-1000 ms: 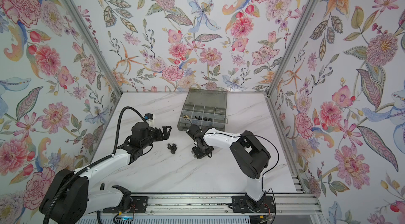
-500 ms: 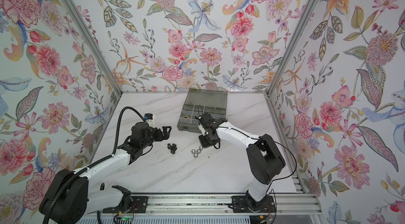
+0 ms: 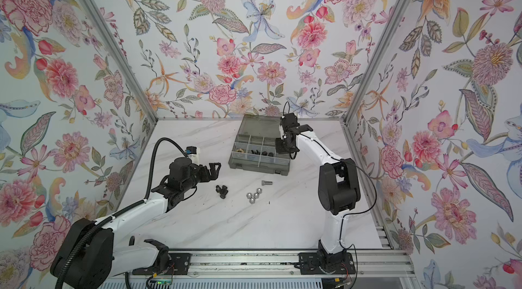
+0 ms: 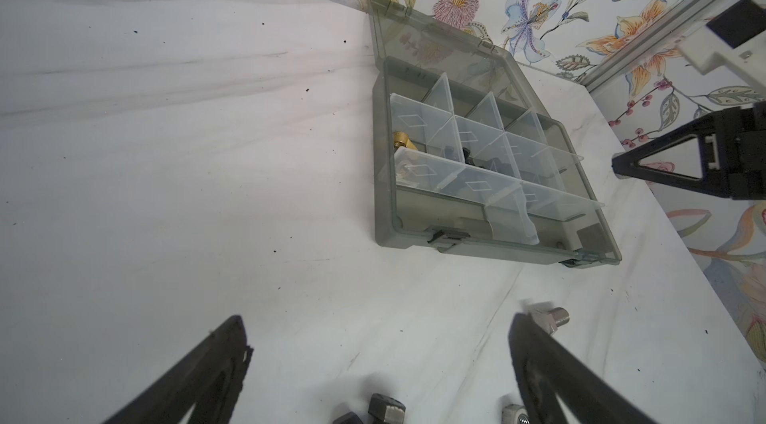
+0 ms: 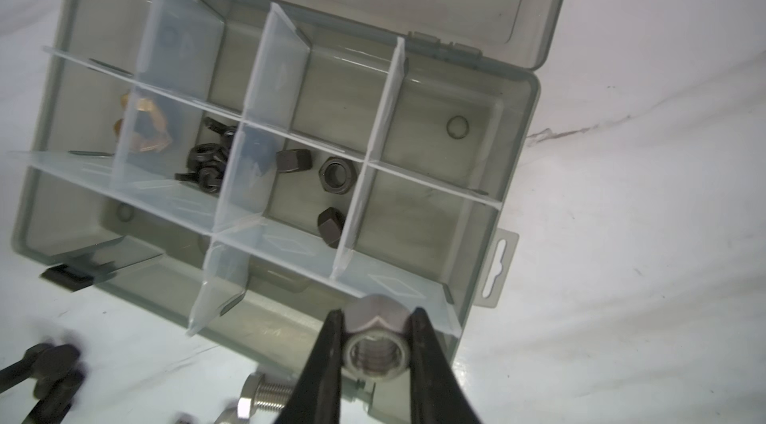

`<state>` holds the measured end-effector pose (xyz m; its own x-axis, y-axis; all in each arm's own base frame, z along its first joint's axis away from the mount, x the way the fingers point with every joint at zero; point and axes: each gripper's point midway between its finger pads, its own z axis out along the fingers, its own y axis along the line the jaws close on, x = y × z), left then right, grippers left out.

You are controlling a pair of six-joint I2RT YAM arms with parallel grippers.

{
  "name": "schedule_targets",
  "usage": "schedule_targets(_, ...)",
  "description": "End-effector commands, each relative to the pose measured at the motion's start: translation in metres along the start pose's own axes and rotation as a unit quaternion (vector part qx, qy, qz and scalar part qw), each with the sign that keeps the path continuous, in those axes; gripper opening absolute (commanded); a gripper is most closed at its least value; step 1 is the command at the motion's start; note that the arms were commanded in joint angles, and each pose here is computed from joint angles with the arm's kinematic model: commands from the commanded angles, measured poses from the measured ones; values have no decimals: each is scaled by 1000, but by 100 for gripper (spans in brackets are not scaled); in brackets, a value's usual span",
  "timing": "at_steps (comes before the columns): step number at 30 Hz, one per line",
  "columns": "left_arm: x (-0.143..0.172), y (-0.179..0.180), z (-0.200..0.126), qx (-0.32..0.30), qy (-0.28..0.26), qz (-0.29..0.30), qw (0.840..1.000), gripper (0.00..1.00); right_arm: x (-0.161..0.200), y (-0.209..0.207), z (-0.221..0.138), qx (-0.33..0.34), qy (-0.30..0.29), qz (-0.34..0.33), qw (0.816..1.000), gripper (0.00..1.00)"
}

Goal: Sort the screws and nuts into containers
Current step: Place the nut into the container.

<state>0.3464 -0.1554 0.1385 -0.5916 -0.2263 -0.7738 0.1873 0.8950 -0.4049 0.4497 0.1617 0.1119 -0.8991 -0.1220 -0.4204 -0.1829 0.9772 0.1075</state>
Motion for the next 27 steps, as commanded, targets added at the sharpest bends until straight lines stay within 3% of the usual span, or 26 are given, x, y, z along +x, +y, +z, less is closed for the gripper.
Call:
schedule_targets(1,2,4,-2,-6,-2,-5,1000,99,-2,-7,9,24,8,-1,1000,14)
schedule_targets(7,1,3,-1,-5,-2,-2,1000,99,6,-14,31,41,30,0,999,18)
schedule_targets(12,3,4,0,-6,0,-3,1000,99,4,-15,26,47,24,-1,999,44)
schedule_targets(15,3,4,0,-4,0,-3,1000,99,-1,-15,14,44,10,-1,999,52)
schedule_targets(22,2,3,-2,-3,-2,-4,1000,99,0,5,-36,13,-29,-20,999,58)
schedule_targets(27,2,4,-2,-5,-3,-4,1000,99,33,33,-63,-29,-27,-44,998,61)
